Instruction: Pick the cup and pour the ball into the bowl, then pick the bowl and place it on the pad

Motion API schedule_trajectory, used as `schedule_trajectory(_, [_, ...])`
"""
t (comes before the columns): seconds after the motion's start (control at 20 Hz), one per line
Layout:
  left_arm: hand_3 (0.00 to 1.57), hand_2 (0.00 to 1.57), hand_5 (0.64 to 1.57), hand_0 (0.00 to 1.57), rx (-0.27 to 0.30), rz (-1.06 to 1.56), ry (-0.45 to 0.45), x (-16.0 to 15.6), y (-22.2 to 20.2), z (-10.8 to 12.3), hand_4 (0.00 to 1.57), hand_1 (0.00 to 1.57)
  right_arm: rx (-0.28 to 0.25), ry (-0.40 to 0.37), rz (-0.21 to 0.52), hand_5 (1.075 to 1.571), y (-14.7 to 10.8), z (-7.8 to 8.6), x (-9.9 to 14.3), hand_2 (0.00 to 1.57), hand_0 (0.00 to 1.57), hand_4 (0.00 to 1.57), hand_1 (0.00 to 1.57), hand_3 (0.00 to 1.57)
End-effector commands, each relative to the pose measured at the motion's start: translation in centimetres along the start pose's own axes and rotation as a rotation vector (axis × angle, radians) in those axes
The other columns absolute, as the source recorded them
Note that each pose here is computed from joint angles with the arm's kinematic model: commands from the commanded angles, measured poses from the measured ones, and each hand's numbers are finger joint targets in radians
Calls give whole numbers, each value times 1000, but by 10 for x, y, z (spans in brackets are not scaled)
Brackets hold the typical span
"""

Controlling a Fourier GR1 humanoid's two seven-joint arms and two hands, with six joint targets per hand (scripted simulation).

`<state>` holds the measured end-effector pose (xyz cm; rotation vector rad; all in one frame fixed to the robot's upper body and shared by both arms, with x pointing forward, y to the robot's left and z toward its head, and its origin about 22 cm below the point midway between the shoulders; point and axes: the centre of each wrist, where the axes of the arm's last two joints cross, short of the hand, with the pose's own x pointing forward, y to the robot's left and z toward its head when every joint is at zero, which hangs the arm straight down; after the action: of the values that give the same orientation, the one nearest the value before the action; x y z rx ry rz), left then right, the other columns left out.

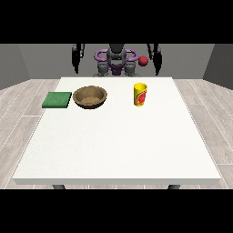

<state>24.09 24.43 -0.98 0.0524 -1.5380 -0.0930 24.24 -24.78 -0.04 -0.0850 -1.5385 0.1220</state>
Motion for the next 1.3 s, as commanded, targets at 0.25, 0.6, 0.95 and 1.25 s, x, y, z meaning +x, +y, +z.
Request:
schedule_trajectory(0.25, [0,0,1524,0,-13,-35,-36,35,10,-5,0,0,-16,-6,33,1568,-15,-1,30,0,0,0,0,0])
schedule_trajectory(0.6, [0,0,1511,0,-33,262,-174,49,-52,35,0,0,-122,-97,-133,1567,-42,14,16,0,0,0,0,0])
schedule_trajectory(0.95, [0,0,1402,0,-42,116,-312,63,-37,-2,0,0,-34,-195,-166,1563,-11,-14,38,0,0,0,0,0])
schedule_trajectory(1.25, [0,0,1296,0,-3,48,-413,80,-11,-41,0,0,-43,-319,-151,1563,-21,-35,20,0,0,0,0,0])
